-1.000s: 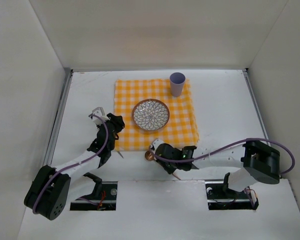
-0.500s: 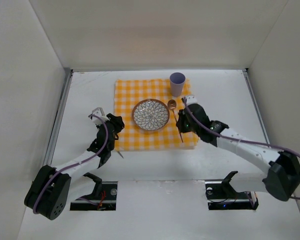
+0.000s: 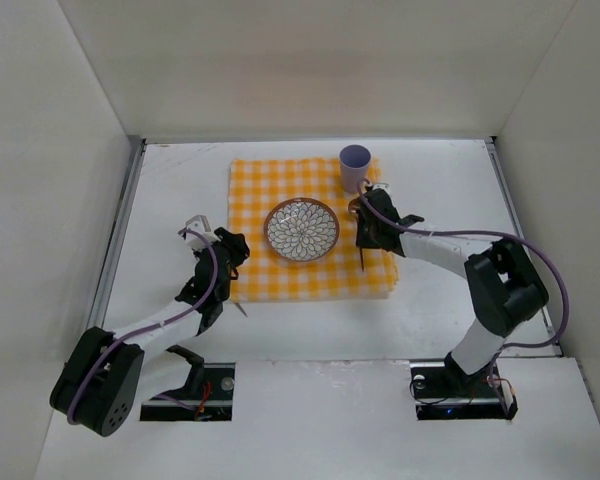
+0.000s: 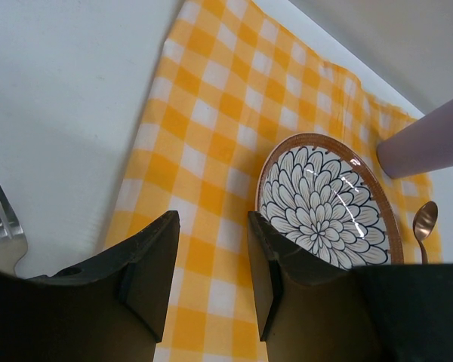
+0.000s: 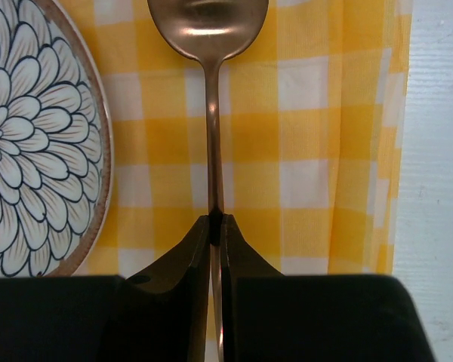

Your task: Set the dinner table for one person

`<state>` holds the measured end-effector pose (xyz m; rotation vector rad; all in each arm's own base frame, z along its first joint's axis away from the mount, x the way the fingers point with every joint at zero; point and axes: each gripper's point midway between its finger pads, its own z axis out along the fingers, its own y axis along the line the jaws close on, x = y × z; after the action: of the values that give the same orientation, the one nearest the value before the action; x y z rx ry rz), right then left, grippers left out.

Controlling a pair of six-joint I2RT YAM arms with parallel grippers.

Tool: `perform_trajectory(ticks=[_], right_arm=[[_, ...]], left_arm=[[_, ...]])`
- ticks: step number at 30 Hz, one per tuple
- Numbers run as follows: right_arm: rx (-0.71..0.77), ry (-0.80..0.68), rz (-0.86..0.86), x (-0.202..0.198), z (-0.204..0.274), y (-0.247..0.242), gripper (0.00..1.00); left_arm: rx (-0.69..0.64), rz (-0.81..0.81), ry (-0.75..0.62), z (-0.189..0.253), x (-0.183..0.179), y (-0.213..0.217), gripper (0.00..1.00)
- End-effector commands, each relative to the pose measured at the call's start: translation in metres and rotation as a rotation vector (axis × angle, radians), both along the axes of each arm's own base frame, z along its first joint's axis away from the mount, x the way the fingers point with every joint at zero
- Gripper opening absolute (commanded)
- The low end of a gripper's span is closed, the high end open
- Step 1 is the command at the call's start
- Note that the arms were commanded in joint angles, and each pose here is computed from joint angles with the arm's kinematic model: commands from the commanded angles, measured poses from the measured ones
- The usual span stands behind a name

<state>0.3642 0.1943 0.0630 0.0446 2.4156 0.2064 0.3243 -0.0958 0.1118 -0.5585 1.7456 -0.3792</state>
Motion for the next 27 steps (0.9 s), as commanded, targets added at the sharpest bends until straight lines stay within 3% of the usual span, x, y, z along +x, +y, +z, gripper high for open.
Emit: perform_trajectory(ticks=[1, 14, 21, 27], right_arm=[[0.072, -0.095, -0.036, 0.028, 0.026, 0.007, 0.09], [0.062, -0.037, -0.021, 0.027, -0.005, 0.008, 0.14], [0.063, -0.132, -0.027, 0.026, 0.036, 0.003, 0.51], [0.106, -0.303, -0.074, 0.006, 0.087, -0.011, 0.57]], left_arm=[[-0.029, 0.002, -0.04, 0.01, 0.004, -0.003, 0.39], [-0.022, 0.017, -0.035, 0.008, 0.005, 0.001, 0.39], [0.008, 0.045, -0.032, 0.008, 0.005, 0.006, 0.39], [0.032, 0.089, 0.021, 0.014, 0.002, 0.012, 0.32]])
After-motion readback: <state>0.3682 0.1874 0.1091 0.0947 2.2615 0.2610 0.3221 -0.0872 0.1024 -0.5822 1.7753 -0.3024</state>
